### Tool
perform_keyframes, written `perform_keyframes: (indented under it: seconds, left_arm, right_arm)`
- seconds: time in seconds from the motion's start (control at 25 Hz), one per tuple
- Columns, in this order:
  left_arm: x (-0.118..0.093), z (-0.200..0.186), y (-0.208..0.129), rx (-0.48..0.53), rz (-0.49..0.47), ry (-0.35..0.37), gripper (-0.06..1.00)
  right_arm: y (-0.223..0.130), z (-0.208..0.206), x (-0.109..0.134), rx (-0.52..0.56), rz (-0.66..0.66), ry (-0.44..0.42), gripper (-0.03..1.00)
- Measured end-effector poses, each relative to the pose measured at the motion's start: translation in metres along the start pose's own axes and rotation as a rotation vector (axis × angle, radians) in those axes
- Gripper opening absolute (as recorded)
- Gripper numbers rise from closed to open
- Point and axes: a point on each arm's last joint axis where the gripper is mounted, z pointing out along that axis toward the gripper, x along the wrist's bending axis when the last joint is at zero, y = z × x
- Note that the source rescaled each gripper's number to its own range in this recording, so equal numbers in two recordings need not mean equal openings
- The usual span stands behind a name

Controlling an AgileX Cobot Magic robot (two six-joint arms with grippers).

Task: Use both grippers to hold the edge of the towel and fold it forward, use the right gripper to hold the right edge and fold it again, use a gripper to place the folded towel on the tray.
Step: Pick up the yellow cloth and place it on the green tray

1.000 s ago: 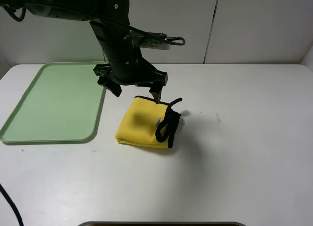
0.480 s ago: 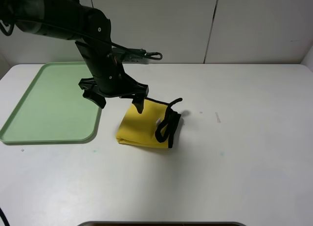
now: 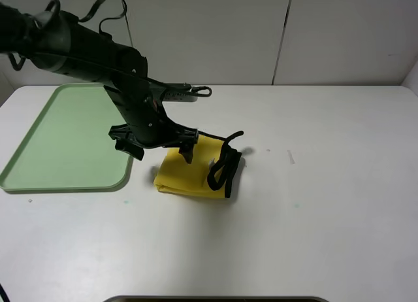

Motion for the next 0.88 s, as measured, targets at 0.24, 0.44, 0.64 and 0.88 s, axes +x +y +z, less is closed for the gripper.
perform_keyframes:
  seconds: [0.24,0.44,0.64,0.88]
  left_arm:
    - [0.0,0.017,-0.002,0.024,-0.017,0.001,1.0]
    - [-0.001,0.029,0.0,-0.002,-0.021,-0.009,1.0]
    - [-0.003,0.03,0.004,-0.045,-0.016,-0.026,1.0]
    - [-0.008,0.032,0.004,-0.071,-0.008,-0.04,0.7]
  right_arm:
    - [0.0,0.0,0.0,0.0,0.0,0.0,1.0]
    - [0.0,0.0,0.0,0.0,0.0,0.0,1.0]
    - [0.0,0.0,0.0,0.0,0.0,0.0,1.0]
    - [0.0,0.0,0.0,0.0,0.0,0.0,1.0]
